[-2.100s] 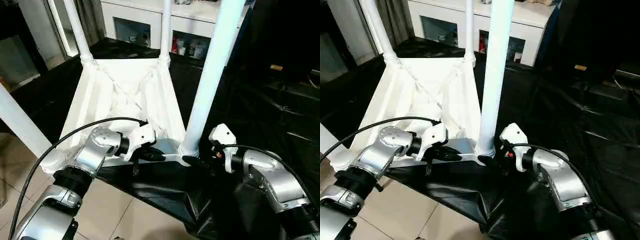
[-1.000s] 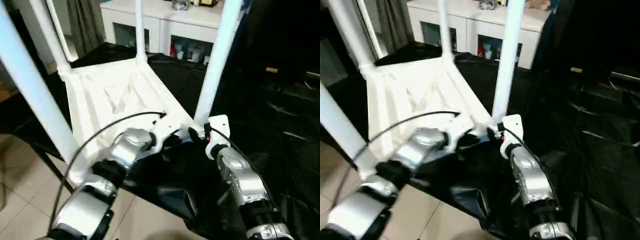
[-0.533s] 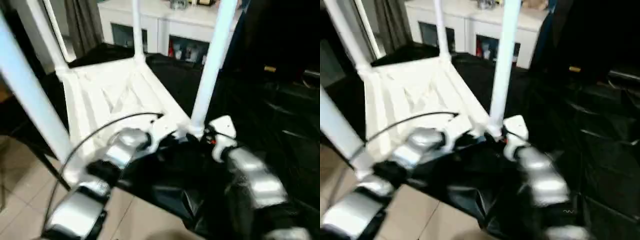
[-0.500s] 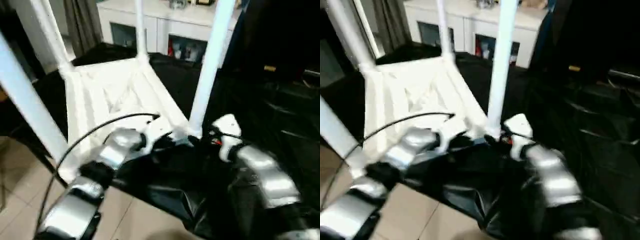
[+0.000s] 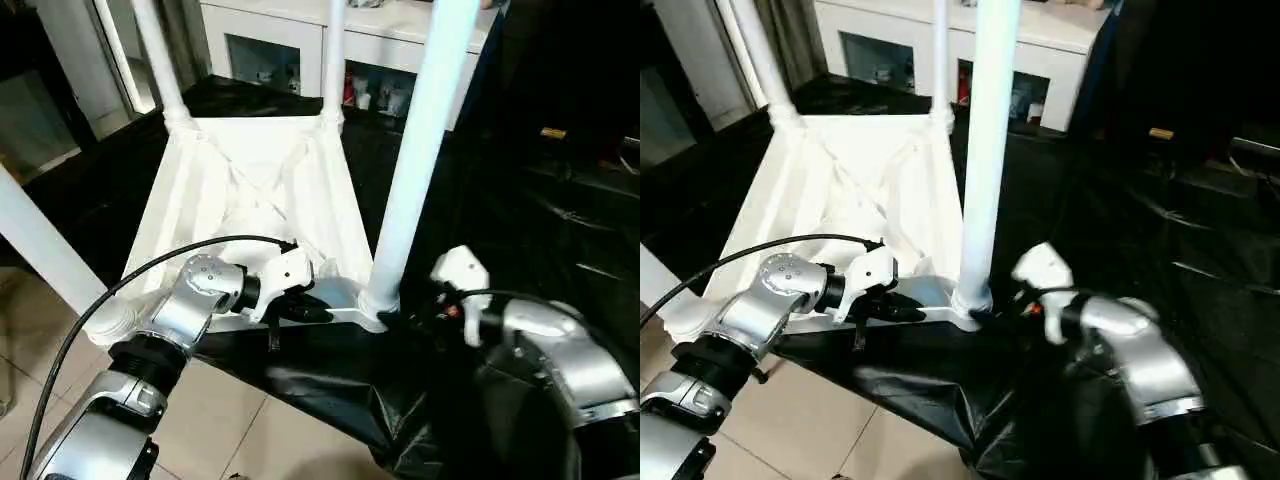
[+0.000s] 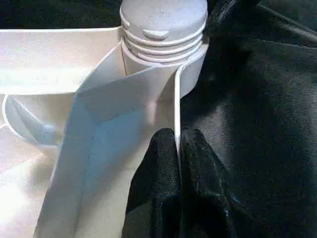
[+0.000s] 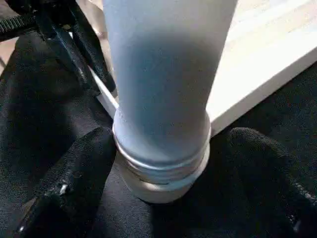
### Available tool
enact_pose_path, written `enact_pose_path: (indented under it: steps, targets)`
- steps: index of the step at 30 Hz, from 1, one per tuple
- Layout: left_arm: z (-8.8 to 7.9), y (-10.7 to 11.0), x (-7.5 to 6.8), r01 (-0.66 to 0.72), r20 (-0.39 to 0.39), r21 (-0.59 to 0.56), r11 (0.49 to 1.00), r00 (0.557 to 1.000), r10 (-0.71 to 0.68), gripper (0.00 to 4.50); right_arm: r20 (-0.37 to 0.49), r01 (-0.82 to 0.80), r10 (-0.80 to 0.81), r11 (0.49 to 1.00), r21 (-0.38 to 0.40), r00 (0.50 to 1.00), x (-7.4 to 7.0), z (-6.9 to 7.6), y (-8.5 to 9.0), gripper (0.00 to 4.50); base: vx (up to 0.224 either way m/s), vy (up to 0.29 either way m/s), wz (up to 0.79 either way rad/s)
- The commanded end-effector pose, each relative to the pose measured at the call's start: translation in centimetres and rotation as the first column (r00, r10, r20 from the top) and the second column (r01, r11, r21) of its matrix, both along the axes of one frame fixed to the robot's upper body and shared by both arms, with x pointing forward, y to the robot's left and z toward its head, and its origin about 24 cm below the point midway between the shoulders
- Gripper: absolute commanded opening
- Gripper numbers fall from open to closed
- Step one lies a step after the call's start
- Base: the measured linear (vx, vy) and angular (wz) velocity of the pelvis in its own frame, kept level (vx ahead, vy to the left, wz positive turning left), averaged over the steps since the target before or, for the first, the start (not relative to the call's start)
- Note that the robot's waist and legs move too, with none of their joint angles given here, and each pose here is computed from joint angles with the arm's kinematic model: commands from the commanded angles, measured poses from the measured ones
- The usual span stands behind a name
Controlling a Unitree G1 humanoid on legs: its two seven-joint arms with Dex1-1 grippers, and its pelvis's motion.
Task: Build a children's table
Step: Rotate leg to tighten
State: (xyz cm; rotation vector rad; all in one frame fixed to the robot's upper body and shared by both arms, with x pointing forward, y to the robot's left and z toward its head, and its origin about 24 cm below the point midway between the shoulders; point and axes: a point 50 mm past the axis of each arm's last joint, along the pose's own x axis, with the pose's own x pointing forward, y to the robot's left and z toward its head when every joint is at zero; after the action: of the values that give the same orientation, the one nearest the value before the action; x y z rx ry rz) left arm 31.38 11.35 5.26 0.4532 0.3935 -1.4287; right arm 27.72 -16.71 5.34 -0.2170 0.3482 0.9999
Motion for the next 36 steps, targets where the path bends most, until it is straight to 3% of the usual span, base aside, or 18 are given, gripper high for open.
enact_pose_path:
  steps: [1,11,26,36]
  targets:
    - [0.2,-1.2,-0.6,0.059,-0.017,-0.058,0.997,0.998,-0.060,0.00,-0.016,-0.018,0.018,1.000,0.000,1.000,0.1,0.0,0.2,3.98,0.000,0.000,0.00]
    - [0.1,-1.1,-0.6,0.051,-0.021,-0.052,0.997,0.998,-0.052,0.00,-0.014,-0.031,0.032,0.998,0.053,0.999,0.4,0.2,1.4,3.98,0.000,0.000,0.00]
    - [-0.1,-0.9,-0.7,0.044,-0.030,-0.041,0.998,0.999,-0.045,0.00,-0.033,-0.030,0.032,0.997,0.071,0.999,0.2,-0.2,1.6,2.78,0.000,0.000,0.00]
    - [-0.4,-0.7,-0.9,0.021,-0.047,-0.036,0.999,0.999,-0.023,0.00,-0.059,0.032,-0.026,0.994,0.108,0.998,-0.1,-1.1,1.9,2.71,0.000,0.000,0.00]
